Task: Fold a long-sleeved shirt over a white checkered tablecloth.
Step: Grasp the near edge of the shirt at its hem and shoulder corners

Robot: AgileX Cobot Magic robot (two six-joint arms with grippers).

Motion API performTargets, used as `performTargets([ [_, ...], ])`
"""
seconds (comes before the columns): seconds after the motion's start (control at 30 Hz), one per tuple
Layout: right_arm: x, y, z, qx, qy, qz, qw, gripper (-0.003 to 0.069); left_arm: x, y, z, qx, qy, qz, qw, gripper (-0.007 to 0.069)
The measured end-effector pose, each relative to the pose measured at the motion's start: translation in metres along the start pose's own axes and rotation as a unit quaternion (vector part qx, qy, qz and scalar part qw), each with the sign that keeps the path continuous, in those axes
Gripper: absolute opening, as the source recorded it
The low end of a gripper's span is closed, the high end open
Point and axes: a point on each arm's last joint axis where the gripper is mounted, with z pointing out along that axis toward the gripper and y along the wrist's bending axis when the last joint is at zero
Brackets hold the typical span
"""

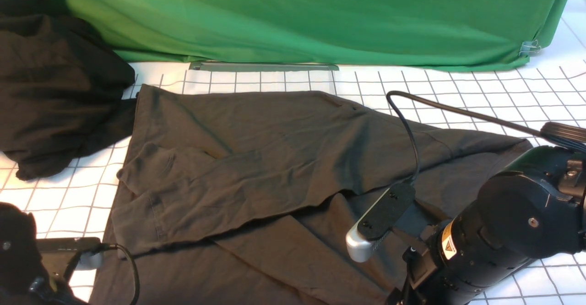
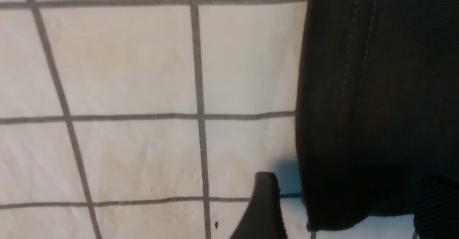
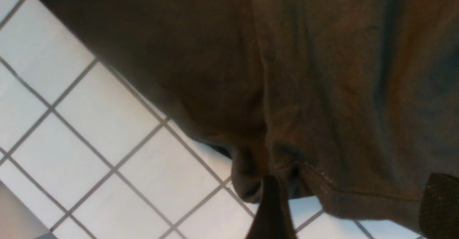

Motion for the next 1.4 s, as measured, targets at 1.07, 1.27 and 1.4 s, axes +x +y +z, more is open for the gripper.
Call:
performTargets([
  [1.07,0.004,0.024,0.035,-0.028,0.073,-0.029,0.997,0.0512,0.004,0.006,-0.027,-0.039,0.049,0.034,0.997,0.0017],
  [1.27,0.004,0.023,0.047,-0.023,0.087,-0.020,0.996,0.0502,0.006,0.007,-0.030,-0.042,0.039,0.025,0.998,0.0017],
  [1.4,0.004,0.022,0.052,-0.019,0.091,-0.026,0.995,0.0332,0.006,0.007,-0.030,-0.042,0.041,0.028,0.998,0.0017],
])
